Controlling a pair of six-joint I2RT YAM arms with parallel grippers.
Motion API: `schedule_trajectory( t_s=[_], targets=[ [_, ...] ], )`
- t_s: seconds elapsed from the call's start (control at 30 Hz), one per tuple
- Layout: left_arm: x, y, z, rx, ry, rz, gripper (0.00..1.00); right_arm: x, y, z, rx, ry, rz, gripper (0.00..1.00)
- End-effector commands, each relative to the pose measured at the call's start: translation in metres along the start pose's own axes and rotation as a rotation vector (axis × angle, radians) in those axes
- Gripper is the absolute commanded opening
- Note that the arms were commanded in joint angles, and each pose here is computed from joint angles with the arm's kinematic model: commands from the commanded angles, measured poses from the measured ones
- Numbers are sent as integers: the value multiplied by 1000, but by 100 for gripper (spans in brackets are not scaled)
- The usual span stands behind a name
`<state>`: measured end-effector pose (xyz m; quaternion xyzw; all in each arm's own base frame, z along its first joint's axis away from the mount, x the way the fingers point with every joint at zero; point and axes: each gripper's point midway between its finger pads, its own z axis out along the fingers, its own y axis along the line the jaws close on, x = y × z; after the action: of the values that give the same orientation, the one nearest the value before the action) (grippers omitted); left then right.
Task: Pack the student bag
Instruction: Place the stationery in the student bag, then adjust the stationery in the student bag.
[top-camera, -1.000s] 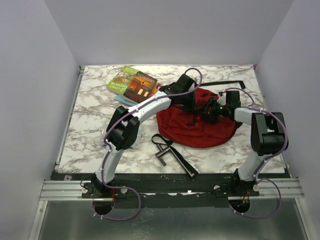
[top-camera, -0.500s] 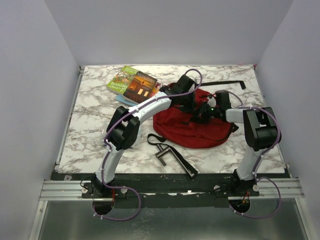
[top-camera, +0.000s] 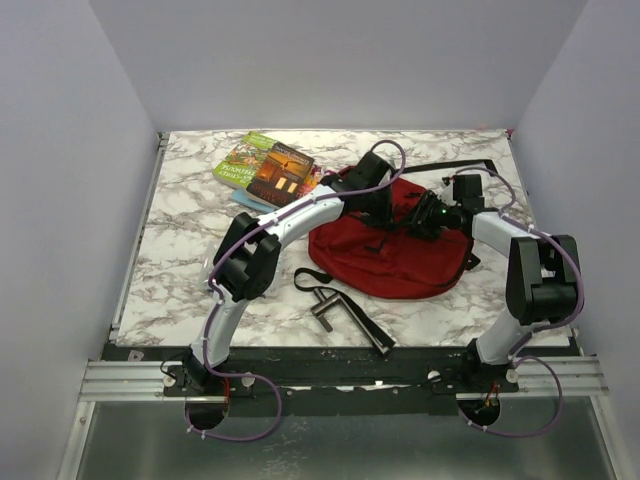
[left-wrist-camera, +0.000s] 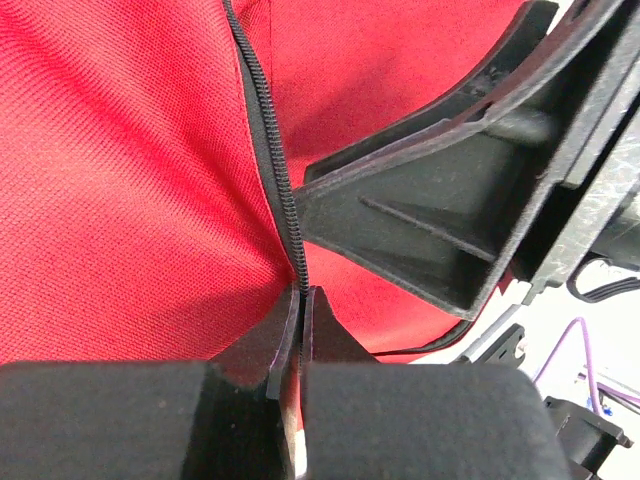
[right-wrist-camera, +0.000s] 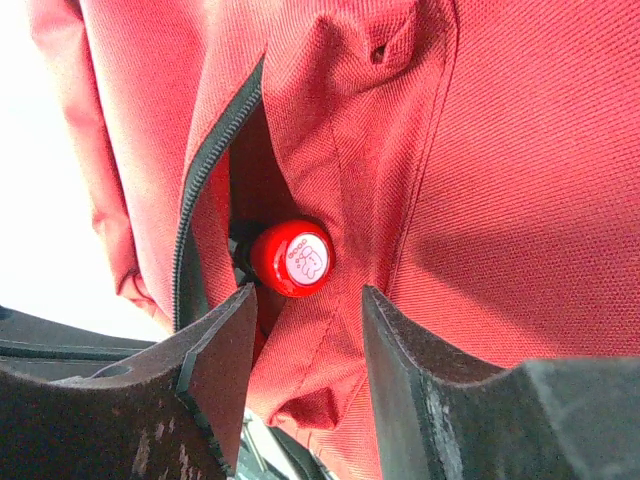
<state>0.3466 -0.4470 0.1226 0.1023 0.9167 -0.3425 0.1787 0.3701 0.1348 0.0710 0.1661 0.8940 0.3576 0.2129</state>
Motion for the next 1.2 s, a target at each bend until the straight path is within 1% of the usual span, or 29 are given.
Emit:
schedule_trajectory(
  t_s=[0.0,0.1,0.2,0.23,0.3,0.37,0.47,0.6,0.77,0.8,0.87,0.9,0.93,0.97,1.03,1.1,1.13,1.17],
  targets=[
    [-3,-16,-19,30,-34,17,0,-16,-5,-2,51,-105,-6,50],
    [-5,-15,-23,33,-41,17,0,-22,0,4,15,-128,28,47],
    [-5,-15,-24,36,-46,13,0,-28,13,8,-64,-159,54,40],
    [-6,-16,-24,40,-47,12,0,-31,18,9,-89,-173,56,40],
    [-6,-17,-24,47,-47,10,0,-35,21,14,-89,-197,45,45],
    [-5,-17,-23,51,-45,10,0,-41,20,19,-67,-226,26,48],
    [-4,-17,-23,53,-43,10,0,-46,15,33,-24,-230,23,49],
    [-4,-18,-24,57,-46,13,0,-50,7,52,81,-252,-5,49],
    [-3,-16,-25,55,-49,14,0,-57,-18,65,272,-311,-27,49],
    [-3,-16,-26,55,-51,15,0,-61,-23,66,310,-320,-36,46],
    [-2,-13,-27,42,-56,15,0,-58,-38,64,406,-301,-39,25],
    [-2,-11,-28,31,-64,21,0,-55,-41,61,424,-289,-52,13],
    [-2,-7,-30,14,-72,27,0,-54,-40,56,431,-286,-64,6],
    [-4,-2,-31,-10,-86,30,0,-51,-38,50,436,-278,-81,1],
    [-7,8,-34,-66,-113,49,0,-49,-32,33,443,-271,-114,1],
    [-12,16,-35,-120,-132,70,13,-45,-18,22,411,-244,-155,0],
    [-14,20,-35,-144,-134,77,19,-42,-17,14,425,-225,-156,1],
    [-15,22,-34,-160,-131,81,22,-40,-10,9,408,-208,-167,1]
  ],
)
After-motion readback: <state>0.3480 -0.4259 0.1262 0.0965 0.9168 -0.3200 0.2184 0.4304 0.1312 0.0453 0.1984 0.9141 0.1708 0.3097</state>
